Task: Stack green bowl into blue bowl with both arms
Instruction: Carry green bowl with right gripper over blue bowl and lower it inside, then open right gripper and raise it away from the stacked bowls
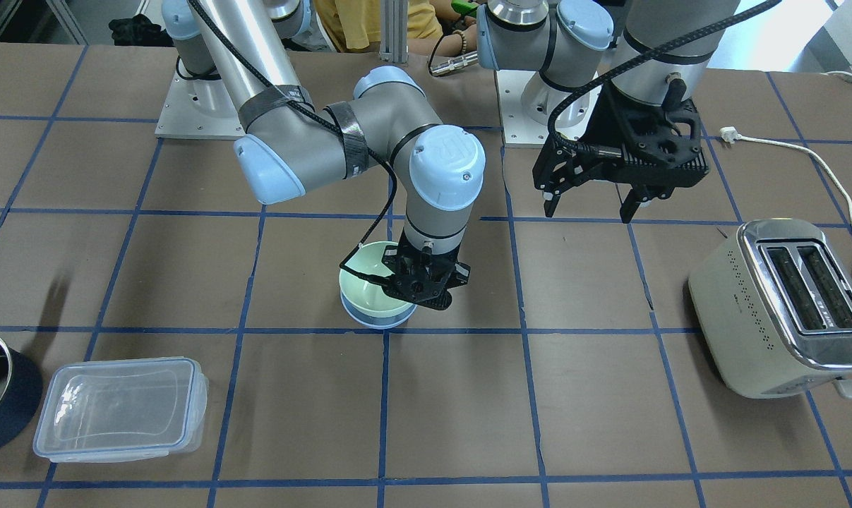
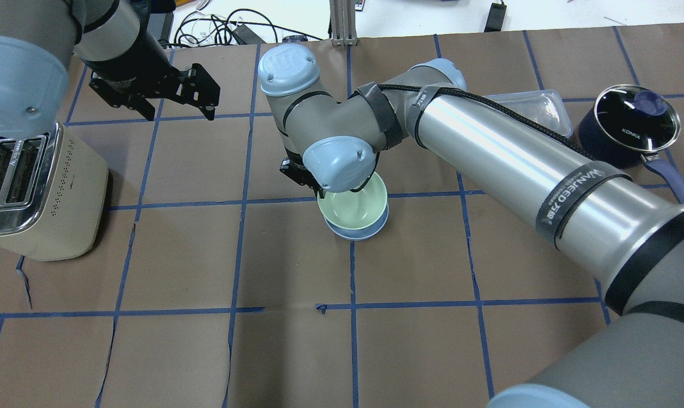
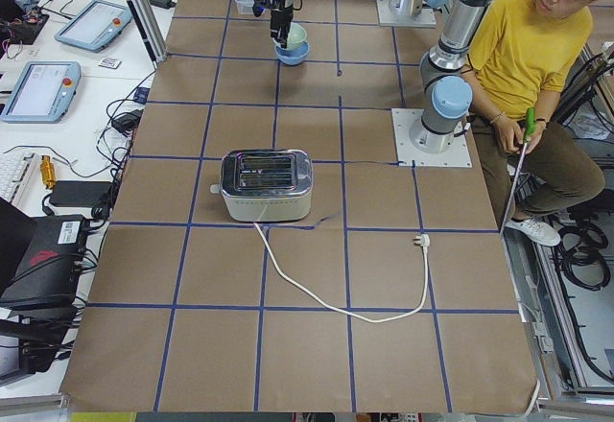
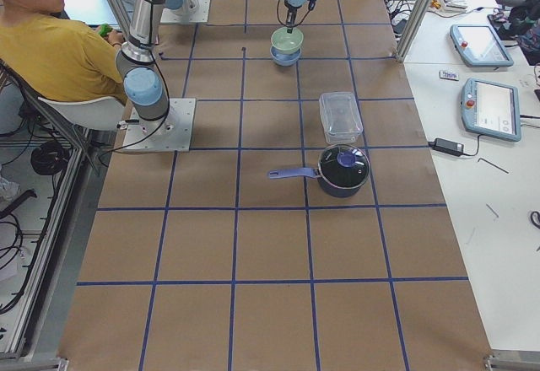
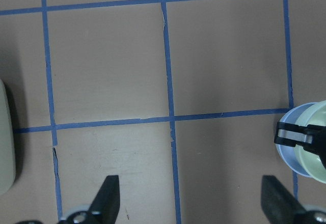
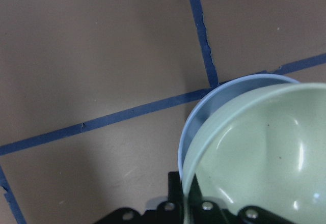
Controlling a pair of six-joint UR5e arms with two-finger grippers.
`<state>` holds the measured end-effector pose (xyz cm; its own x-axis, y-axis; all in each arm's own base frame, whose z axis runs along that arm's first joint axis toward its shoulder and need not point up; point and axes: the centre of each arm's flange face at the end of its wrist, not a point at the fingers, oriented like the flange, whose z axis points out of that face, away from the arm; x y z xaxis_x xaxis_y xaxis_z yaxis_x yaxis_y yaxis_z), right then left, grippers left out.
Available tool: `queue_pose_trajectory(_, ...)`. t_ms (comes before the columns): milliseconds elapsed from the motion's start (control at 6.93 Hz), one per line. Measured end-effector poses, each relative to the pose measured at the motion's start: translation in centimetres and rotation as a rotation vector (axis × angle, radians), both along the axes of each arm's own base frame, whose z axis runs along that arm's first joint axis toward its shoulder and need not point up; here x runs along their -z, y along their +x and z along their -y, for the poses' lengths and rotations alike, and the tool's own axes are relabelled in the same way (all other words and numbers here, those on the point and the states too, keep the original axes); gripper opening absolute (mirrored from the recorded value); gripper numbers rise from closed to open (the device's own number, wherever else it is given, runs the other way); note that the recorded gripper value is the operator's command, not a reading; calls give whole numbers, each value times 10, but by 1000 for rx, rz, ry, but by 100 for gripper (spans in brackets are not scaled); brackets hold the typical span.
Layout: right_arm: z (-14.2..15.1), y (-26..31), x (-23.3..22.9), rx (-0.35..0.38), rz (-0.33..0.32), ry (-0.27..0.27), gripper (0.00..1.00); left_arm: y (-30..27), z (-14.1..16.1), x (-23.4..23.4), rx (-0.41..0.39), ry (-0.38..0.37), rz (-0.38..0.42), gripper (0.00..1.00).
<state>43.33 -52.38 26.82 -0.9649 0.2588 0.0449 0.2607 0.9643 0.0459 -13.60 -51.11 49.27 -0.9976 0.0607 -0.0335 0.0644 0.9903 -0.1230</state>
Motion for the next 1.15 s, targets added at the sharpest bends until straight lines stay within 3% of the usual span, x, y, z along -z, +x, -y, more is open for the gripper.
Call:
queue_pose_trajectory(144, -1, 0, 2, 3, 3, 15, 100, 1, 0, 1, -4, 0, -1, 100)
queue_pose_trajectory(722, 22, -27, -15, 32, 18, 1, 100, 6, -2, 2, -21, 3, 5, 100)
queue_pose_trajectory(1155, 67, -149, -84, 0, 41, -48, 100, 6, -2, 2, -23, 3, 5, 100)
